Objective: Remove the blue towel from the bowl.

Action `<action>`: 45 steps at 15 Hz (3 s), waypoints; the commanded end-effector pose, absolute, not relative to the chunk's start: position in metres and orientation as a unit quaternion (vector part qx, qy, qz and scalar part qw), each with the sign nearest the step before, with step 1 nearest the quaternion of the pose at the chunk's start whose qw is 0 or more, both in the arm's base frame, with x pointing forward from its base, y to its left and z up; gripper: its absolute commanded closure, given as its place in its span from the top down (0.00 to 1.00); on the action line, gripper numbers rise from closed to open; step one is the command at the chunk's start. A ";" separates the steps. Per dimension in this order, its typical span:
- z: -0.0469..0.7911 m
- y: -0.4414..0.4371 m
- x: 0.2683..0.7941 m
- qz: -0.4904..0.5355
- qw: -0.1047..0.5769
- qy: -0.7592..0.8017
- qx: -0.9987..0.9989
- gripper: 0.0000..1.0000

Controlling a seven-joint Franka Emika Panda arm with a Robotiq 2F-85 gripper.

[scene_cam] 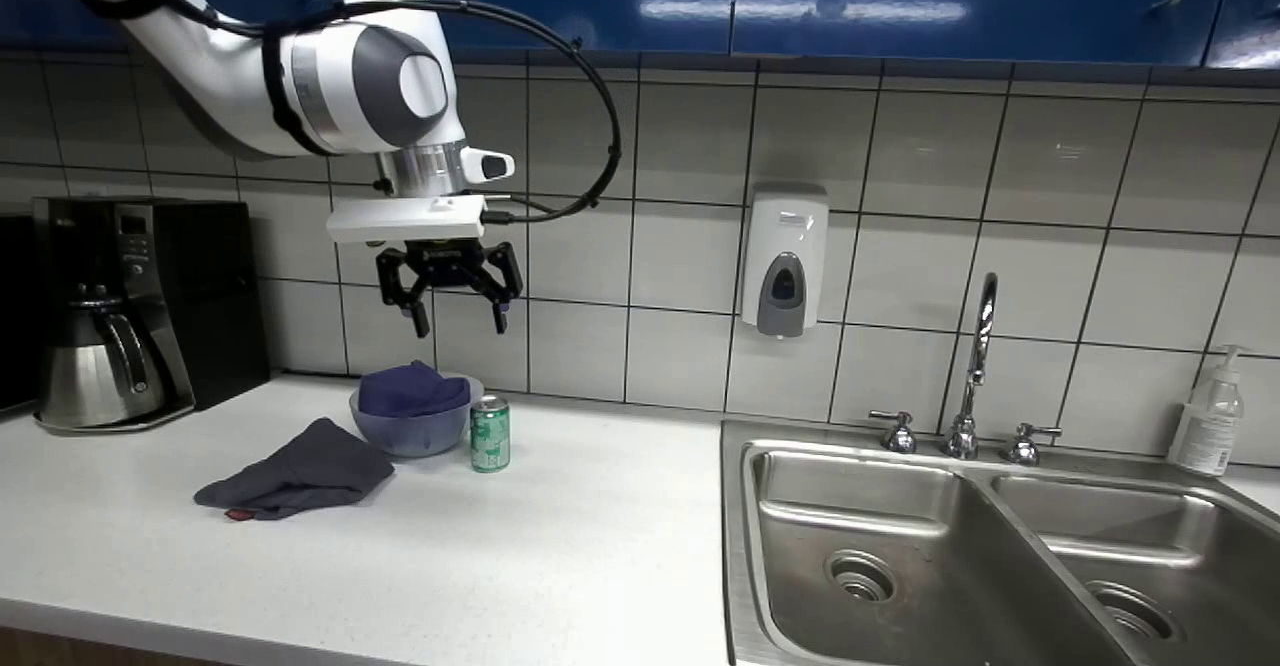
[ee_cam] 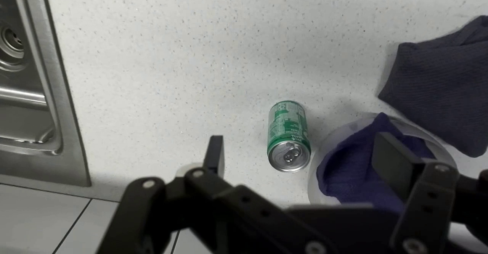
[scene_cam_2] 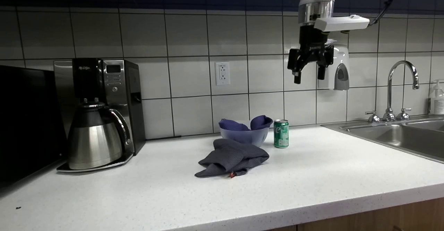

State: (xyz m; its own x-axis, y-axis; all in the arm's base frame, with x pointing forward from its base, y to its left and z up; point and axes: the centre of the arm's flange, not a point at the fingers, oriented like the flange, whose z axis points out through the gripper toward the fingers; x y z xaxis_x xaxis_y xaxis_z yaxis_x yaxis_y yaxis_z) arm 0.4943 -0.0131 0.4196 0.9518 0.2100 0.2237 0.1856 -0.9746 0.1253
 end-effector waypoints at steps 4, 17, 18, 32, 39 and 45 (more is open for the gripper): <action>0.392 0.011 0.526 0.162 0.046 0.056 0.984 1.00; 0.338 0.035 0.598 0.190 0.018 0.031 0.981 1.00; 0.332 0.038 0.604 0.189 0.016 0.032 0.981 1.00; 0.288 0.072 0.642 0.187 -0.004 0.062 0.980 1.00; 0.282 0.091 0.640 0.198 -0.018 0.078 0.977 1.00; 0.259 0.091 0.633 0.178 -0.012 0.083 0.980 1.00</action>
